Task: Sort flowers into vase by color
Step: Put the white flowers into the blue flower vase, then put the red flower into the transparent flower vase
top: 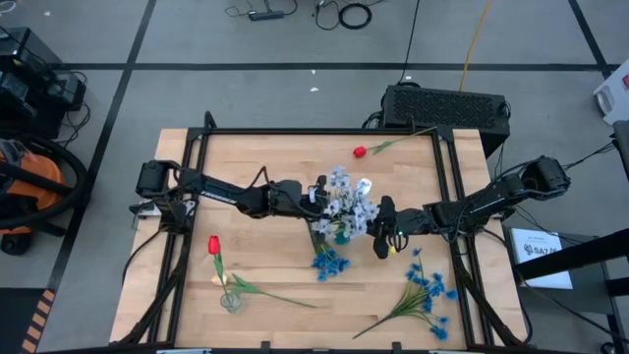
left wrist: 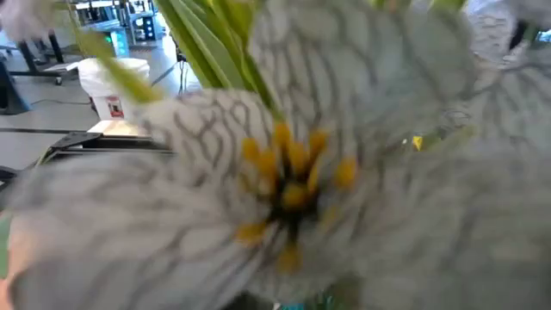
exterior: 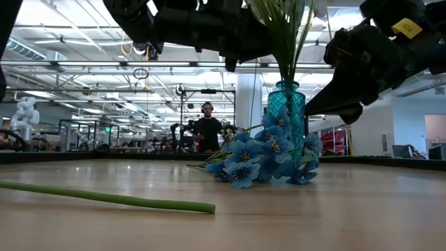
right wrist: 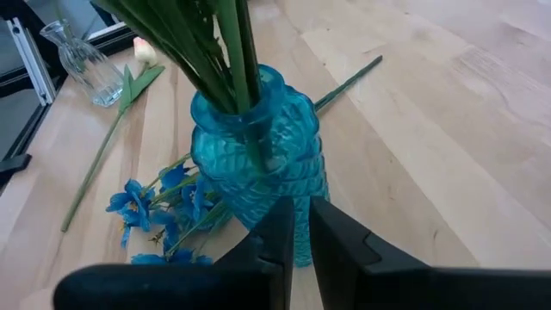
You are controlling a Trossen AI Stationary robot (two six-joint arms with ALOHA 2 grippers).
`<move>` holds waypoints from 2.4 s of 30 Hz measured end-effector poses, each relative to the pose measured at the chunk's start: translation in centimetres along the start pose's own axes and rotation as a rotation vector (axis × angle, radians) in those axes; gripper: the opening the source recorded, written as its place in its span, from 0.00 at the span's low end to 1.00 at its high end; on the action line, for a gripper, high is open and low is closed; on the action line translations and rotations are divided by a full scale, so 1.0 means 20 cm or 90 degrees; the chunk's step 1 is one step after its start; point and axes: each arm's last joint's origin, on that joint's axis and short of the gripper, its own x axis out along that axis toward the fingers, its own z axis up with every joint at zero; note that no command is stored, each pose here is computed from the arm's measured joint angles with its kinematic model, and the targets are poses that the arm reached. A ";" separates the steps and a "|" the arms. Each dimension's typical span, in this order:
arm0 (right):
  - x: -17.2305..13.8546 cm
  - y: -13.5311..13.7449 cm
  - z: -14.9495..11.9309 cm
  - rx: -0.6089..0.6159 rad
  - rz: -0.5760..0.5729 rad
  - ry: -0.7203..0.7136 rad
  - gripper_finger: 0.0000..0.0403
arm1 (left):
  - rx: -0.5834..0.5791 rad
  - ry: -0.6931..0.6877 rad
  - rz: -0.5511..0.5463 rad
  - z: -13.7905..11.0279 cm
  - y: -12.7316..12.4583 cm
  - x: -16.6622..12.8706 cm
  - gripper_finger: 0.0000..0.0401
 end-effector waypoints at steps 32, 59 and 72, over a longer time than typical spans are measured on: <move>-0.02 -0.01 0.03 0.009 -0.008 -0.012 0.08 | 0.012 0.350 0.070 0.20 0.13 -0.55 0.40; -0.26 -0.81 0.82 0.088 -0.354 0.285 0.08 | -0.293 0.374 0.303 -0.17 0.10 -0.94 0.40; -0.03 -1.24 0.85 -0.090 -0.338 0.645 0.14 | -0.310 0.288 0.296 -0.12 0.10 -0.92 0.40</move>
